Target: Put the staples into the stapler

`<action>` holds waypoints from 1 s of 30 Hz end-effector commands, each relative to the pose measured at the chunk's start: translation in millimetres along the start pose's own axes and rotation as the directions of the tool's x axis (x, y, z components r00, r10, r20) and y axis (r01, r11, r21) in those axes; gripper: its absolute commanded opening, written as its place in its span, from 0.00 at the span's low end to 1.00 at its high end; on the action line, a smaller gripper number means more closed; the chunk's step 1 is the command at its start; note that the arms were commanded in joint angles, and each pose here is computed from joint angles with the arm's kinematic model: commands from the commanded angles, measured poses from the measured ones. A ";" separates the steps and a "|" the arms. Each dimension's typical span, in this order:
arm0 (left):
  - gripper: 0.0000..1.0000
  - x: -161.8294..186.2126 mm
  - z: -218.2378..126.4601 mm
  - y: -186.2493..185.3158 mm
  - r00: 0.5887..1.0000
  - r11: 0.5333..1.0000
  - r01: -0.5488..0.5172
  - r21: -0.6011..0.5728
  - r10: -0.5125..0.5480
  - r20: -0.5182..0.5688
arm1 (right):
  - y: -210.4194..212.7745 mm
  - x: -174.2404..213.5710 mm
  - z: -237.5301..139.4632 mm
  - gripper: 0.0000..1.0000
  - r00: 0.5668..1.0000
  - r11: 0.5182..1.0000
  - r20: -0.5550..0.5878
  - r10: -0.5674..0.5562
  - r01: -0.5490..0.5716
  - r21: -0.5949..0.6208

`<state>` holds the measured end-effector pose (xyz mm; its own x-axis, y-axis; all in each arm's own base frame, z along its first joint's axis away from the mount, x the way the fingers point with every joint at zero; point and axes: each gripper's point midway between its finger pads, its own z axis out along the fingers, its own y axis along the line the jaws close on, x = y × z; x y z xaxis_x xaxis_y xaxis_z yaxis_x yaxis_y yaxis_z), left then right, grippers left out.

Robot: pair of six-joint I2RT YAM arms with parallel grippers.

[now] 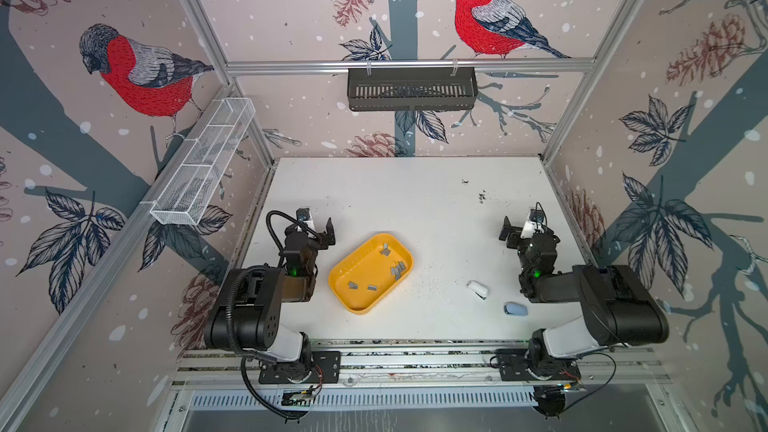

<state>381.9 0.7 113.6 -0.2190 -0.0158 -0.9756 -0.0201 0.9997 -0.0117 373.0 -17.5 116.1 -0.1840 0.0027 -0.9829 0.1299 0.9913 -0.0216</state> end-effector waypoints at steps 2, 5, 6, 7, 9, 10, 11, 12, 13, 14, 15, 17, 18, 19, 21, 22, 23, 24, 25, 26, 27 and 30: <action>0.98 -8.1 0.4 0.5 0.999 1.000 -0.011 -0.002 0.011 0.031 | -0.4 -8.3 -0.4 1.00 0.999 1.000 0.034 0.020 -0.020 0.003; 0.98 -8.2 0.5 0.9 0.999 1.000 -0.011 -0.003 0.011 0.031 | -0.8 -8.1 -0.3 1.00 0.999 1.000 0.033 0.020 -0.020 0.004; 0.98 -7.3 0.2 0.6 1.000 1.000 -0.011 -0.002 0.011 0.029 | -0.6 -7.9 -0.3 1.00 0.999 1.000 0.033 0.020 -0.020 0.004; 0.98 -7.4 0.3 0.7 1.000 1.000 -0.011 -0.002 0.011 0.029 | -1.1 -8.3 -0.4 1.00 0.999 1.000 0.034 0.021 -0.021 0.005; 0.98 -8.5 0.6 0.4 0.999 1.000 -0.011 -0.002 0.011 0.032 | -0.4 -8.3 -0.4 1.00 0.999 1.000 0.034 0.020 -0.020 0.003; 0.98 -7.4 0.3 0.8 1.000 1.000 -0.011 -0.002 0.011 0.029 | -0.2 -8.3 -0.4 1.00 0.999 1.000 0.034 0.020 -0.020 0.002; 0.98 -7.8 0.4 0.5 0.999 1.000 -0.011 -0.002 0.011 0.030 | -0.5 -8.3 -0.4 1.00 0.999 1.000 0.034 0.020 -0.020 0.004; 0.98 -7.8 0.4 0.4 0.999 1.000 -0.011 -0.001 0.011 0.030 | -0.7 -8.3 -0.4 1.00 0.999 1.000 0.034 0.020 -0.020 0.003; 0.98 -8.0 0.4 0.7 0.999 1.000 -0.011 -0.002 0.011 0.030 | -0.5 -8.7 -0.5 1.00 0.999 1.000 0.035 0.021 -0.021 0.003; 0.98 -8.3 0.4 0.8 0.999 1.000 -0.011 -0.002 0.011 0.031 | -0.2 -8.3 -0.4 1.00 0.999 1.000 0.034 0.020 -0.020 0.002; 0.98 -8.3 0.3 0.4 0.999 1.000 -0.011 -0.001 0.011 0.031 | -0.3 -8.4 -0.4 1.00 0.999 1.000 0.034 0.021 -0.021 0.002; 0.98 -8.4 0.3 1.1 0.999 1.000 -0.011 -0.004 0.011 0.031 | -0.5 -8.3 -0.4 1.00 0.999 1.000 0.034 0.022 -0.022 0.002; 0.98 -8.3 0.3 0.5 0.999 1.000 -0.011 -0.002 0.011 0.031 | -0.7 -8.4 -0.4 1.00 0.999 1.000 0.034 0.022 -0.022 0.002; 0.97 -8.1 0.3 0.7 0.999 1.000 -0.011 -0.002 0.011 0.031 | -0.4 -8.3 -0.4 1.00 0.999 1.000 0.034 0.021 -0.021 0.001; 0.97 -8.3 0.3 0.9 0.999 1.000 -0.011 -0.003 0.011 0.031 | -0.5 -8.5 -0.4 1.00 0.999 1.000 0.034 0.022 -0.022 0.001; 0.98 -7.9 0.3 0.9 1.000 1.000 -0.011 -0.003 0.011 0.030 | -0.4 -8.1 -0.3 1.00 0.999 1.000 0.033 0.021 -0.022 0.001; 0.98 -8.2 0.3 0.9 0.999 1.000 -0.011 -0.003 0.011 0.031 | -0.4 -8.3 -0.4 1.00 0.999 1.000 0.034 0.022 -0.022 0.001; 0.98 -7.8 0.2 0.4 0.999 1.000 -0.011 -0.001 0.011 0.030 | -1.1 -8.3 -0.3 1.00 0.999 1.000 0.034 0.022 -0.022 0.003; 0.98 -7.8 0.4 0.5 1.000 1.000 -0.011 -0.002 0.011 0.029 | -0.4 -8.3 -0.4 1.00 0.999 1.000 0.034 0.022 -0.022 0.001; 0.98 -8.1 0.5 0.7 0.999 1.000 -0.011 -0.002 0.011 0.031 | -0.9 -7.7 -0.3 1.00 0.999 1.000 0.032 0.021 -0.022 0.003; 0.98 -8.3 0.3 0.6 0.999 1.000 -0.011 -0.002 0.011 0.031 | -0.5 -7.9 0.0 1.00 0.999 1.000 0.032 0.023 -0.023 -0.001; 0.98 -8.1 0.3 0.6 0.999 1.000 -0.011 -0.002 0.011 0.031 | -0.7 -8.0 -0.3 0.99 0.999 1.000 0.032 0.023 -0.023 -0.001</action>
<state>381.9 0.7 113.6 -0.2190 -0.0158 -0.9756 -0.0201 0.9997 -0.0117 373.0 -18.6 116.1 -0.1840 0.0037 -0.9829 0.1330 0.9909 -0.0212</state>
